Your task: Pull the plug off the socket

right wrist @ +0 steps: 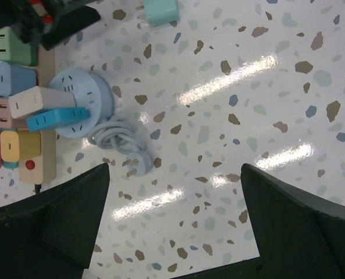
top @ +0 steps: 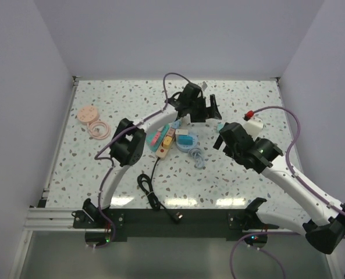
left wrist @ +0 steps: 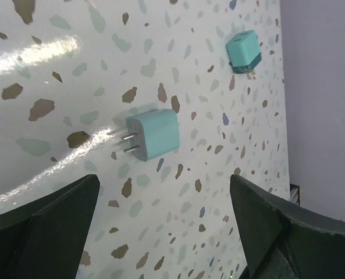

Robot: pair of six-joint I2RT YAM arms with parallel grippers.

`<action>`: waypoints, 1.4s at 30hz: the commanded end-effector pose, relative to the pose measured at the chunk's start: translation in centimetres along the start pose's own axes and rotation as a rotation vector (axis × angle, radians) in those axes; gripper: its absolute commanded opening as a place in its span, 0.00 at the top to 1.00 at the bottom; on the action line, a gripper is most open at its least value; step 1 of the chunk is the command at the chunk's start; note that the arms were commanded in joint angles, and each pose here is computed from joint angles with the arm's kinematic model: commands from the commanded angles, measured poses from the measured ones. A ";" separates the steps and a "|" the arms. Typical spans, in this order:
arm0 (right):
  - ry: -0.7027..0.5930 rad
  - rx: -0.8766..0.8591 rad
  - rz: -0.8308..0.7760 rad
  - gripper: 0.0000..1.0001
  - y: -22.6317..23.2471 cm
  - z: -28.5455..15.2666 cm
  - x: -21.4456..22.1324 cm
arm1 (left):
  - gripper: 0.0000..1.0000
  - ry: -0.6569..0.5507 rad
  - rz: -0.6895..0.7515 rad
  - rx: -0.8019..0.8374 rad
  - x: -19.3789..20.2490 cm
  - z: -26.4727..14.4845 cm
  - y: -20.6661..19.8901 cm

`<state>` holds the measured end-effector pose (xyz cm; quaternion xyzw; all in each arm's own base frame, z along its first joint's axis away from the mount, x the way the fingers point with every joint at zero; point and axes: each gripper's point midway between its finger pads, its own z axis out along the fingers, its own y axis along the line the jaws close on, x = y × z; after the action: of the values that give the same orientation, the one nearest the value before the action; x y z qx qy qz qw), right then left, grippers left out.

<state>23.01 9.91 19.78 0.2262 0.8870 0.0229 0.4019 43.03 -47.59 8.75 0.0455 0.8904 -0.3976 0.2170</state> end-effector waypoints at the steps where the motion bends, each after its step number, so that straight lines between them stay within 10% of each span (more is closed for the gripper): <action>1: -0.061 0.036 0.018 0.02 -0.1 0.1 -1.9 | 0.00 -0.205 0.078 0.094 -7.8 -8.1 -5.0; 7: -0.020 0.005 -0.009 0.21 1.6 2.8 -2.0 | 0.14 -0.399 0.122 0.063 -12.6 -19.6 -4.8; 12: 0.103 -0.004 -0.090 0.99 5.0 7.8 -1.2 | 0.42 -0.462 0.151 -0.053 -10.7 -27.0 -2.0; 16: 0.142 0.010 -0.124 1.00 6.7 11.6 -1.3 | 0.61 -0.446 0.140 -0.115 -7.0 -30.0 0.4; 27: 0.271 0.101 -0.137 1.00 6.3 21.9 -1.8 | 0.61 -0.470 0.076 -0.285 -1.0 -33.6 6.6; 42: 0.282 0.488 -0.007 1.00 -6.5 26.8 -6.5 | 0.62 -0.381 -0.011 -0.320 1.5 -30.6 9.9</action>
<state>44.51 1.86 4.47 0.2847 0.9267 -0.1008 0.2236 33.16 -18.43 19.40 -0.0673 0.8903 -0.2413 0.3803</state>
